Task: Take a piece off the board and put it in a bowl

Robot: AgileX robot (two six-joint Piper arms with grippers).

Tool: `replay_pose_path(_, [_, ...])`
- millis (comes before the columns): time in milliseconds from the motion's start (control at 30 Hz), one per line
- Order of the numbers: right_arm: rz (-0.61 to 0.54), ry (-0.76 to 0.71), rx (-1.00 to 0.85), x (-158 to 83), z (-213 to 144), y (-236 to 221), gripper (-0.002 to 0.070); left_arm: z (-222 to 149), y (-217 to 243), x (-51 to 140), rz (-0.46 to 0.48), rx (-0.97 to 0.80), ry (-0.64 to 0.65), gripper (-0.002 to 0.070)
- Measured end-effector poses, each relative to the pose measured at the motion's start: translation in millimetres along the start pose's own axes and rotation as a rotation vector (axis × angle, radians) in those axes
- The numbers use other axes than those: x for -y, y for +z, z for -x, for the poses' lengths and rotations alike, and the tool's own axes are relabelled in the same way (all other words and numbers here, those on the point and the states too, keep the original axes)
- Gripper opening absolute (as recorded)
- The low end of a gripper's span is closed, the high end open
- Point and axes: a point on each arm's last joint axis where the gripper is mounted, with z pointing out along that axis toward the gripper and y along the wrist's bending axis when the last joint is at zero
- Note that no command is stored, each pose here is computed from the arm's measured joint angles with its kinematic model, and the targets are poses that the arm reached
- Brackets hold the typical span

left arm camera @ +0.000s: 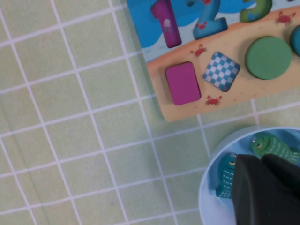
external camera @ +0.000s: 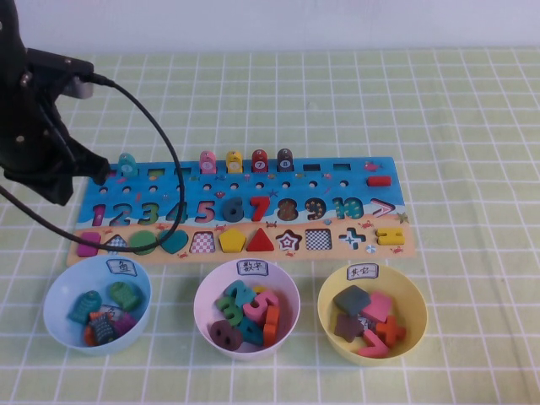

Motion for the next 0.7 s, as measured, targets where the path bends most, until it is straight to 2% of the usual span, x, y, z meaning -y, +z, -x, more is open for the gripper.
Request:
replay_pose_path(100, [0.0,0.0,0.0,0.0,0.0,0.0,-0.0017,2.1,6.7,-2.0,0.024,-0.019,-0.009,-0.0001])
replay_pose_path(200, [0.0,0.0,0.0,0.0,0.0,0.0,-0.0017,3.1,10.0,-2.7,0.034,-0.025,-0.028,0.0043])
replay_pose_path(267, [0.0,0.0,0.0,0.0,0.0,0.0,-0.0017,3.6,9.8,-2.8,0.034,-0.022,-0.045,0.0116])
replay_pose_path(433, [0.0,0.0,0.0,0.0,0.0,0.0,-0.0018,7.0,9.7,-3.1,0.036,0.017,-0.099,0.0368])
replay_pose_path(500, [0.0,0.0,0.0,0.0,0.0,0.0,-0.0018,7.4,9.7,-3.1,0.036,0.021,-0.099,0.0426])
replay_pose_path(700, [0.0,0.0,0.0,0.0,0.0,0.0,-0.0018,8.6,13.9,-2.8,0.035,0.013,-0.094,0.0463])
